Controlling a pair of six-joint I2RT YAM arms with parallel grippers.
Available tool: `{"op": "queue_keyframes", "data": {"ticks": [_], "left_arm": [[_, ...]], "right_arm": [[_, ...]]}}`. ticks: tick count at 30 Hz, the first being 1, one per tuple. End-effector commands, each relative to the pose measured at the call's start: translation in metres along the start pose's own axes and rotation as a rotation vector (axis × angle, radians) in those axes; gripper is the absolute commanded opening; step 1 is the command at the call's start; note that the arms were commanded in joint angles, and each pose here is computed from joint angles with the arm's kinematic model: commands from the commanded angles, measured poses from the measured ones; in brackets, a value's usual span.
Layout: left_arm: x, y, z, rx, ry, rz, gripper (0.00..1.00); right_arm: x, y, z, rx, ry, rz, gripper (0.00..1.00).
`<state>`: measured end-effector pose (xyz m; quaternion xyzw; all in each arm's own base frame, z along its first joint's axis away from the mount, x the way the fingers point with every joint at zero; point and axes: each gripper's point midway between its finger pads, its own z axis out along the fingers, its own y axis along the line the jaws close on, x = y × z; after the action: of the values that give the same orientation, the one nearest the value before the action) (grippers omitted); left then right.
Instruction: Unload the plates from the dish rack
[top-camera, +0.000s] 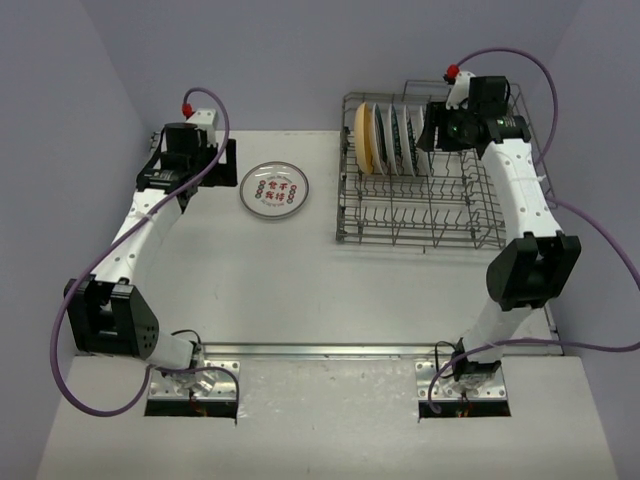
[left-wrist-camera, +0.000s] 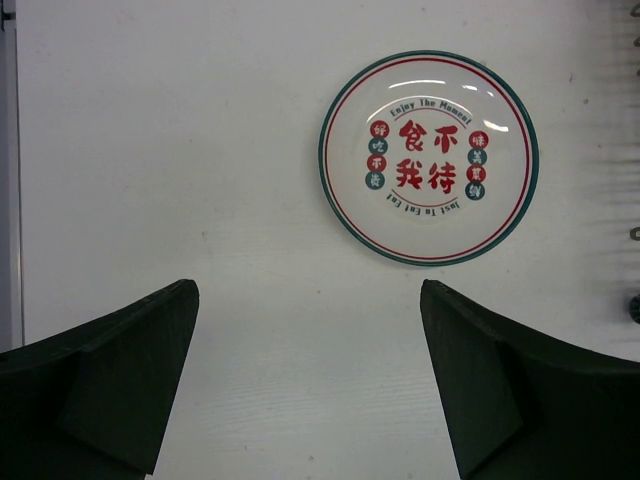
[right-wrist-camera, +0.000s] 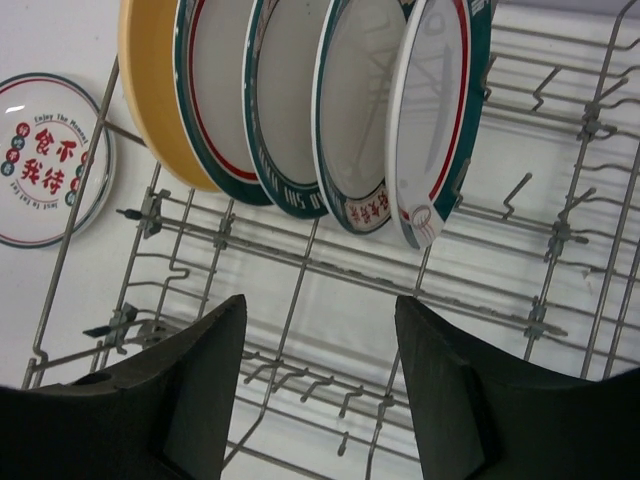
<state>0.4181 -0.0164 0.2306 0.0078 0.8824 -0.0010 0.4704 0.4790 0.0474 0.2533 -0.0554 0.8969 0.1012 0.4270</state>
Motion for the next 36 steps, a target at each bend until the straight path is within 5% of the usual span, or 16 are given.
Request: {"op": "queue_keyframes", "data": {"ticks": [1,21,36], "left_arm": [[-0.02,-0.005,-0.016,0.031,-0.074,-0.003,0.91],[-0.007,-0.02,-0.011,0.103,-0.009,-0.042,0.91],[-0.008,-0.028,-0.012,0.135,0.005,-0.109,1.0]], "right_arm": [[-0.032,-0.008,0.01,0.005,-0.072,-0.062,0.6],[-0.01,-0.055,0.114,0.103,0.03,-0.199,0.5],[-0.007,-0.033,0.103,0.01,0.025,-0.087,0.06]]}}
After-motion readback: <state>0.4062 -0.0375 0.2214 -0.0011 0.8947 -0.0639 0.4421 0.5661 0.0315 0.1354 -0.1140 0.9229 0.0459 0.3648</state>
